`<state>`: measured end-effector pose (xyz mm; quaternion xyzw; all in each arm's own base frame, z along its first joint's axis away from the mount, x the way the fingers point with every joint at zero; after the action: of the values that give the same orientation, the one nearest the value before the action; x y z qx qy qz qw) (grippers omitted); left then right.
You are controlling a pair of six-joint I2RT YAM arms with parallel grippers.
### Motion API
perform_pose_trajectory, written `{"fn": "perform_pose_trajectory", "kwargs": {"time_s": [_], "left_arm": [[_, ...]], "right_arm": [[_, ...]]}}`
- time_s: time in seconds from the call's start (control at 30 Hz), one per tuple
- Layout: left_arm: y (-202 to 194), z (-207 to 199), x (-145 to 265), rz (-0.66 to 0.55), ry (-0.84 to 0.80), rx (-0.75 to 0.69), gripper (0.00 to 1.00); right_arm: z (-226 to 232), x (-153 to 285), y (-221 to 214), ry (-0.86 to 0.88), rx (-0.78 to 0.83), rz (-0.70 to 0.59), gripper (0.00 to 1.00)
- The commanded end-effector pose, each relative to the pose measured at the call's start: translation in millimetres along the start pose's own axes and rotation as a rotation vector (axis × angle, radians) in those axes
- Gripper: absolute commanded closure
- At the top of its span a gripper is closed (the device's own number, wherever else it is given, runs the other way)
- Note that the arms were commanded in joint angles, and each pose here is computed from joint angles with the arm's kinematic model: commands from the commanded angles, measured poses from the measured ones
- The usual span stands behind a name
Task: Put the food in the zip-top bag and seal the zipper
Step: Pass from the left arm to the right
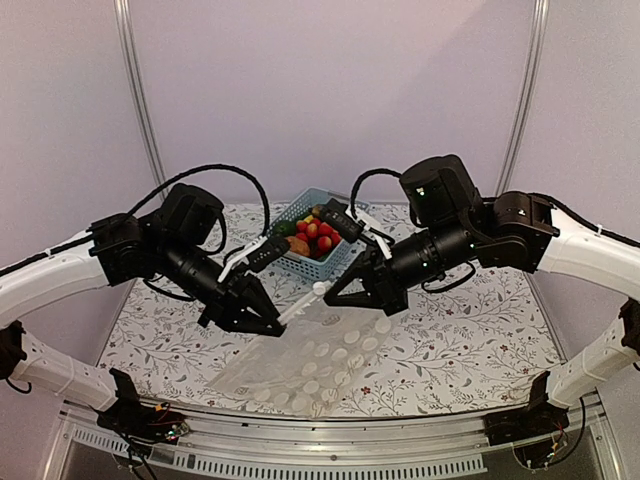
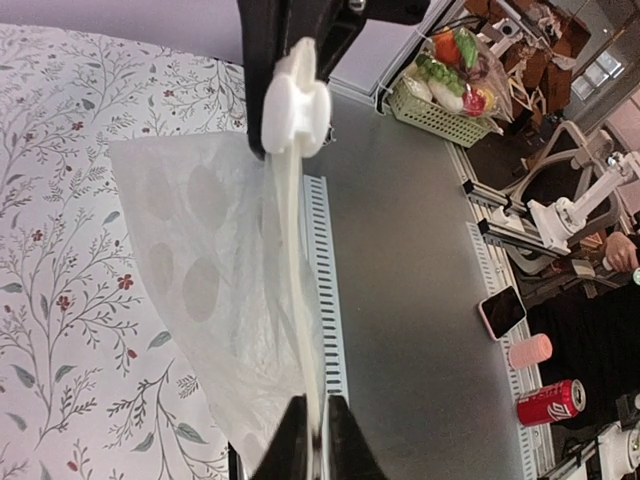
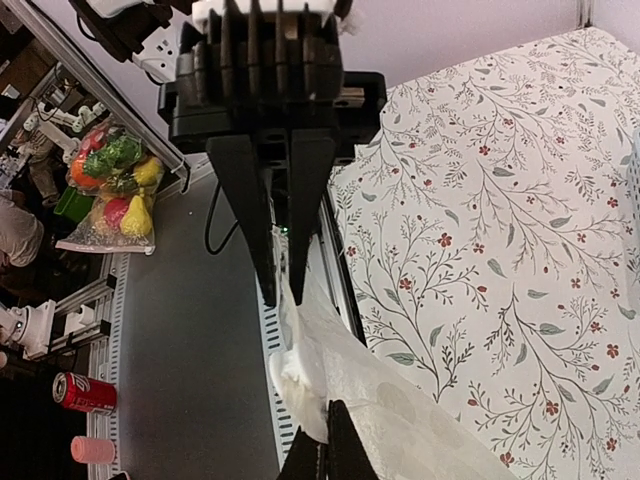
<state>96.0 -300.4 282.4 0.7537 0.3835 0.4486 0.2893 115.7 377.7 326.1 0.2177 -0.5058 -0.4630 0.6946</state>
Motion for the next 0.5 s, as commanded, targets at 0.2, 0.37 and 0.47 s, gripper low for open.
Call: {"fn": "perform_pose_trajectory", "kwargs": {"time_s": [0.2, 0.37, 0.47], "left_arm": [[50, 5, 13, -0.180, 0.132, -0.060, 0.12], [72, 8, 16, -0.230, 0.170, -0.093, 0.14], [78, 8, 9, -0.230, 0.161, -0.098, 0.20]], "right_arm": [[-4, -1, 1, -0.018, -0.028, -0.009, 1.00], [-7, 0, 2, -0.041, -0.049, -0.011, 1.00], [-8, 1, 2, -0.046, -0.055, -0.014, 1.00]]}}
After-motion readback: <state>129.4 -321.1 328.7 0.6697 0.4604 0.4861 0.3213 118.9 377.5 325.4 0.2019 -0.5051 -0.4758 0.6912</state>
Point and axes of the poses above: each gripper's point midway between its finger pads, its own x axis back along the fingers, its own z axis along the line the jaws close on, y = z × x, the point moved 3 cm from there along x, back along the fingers, and after that the axes turned 1 degree about -x, right-handed, at the moved point
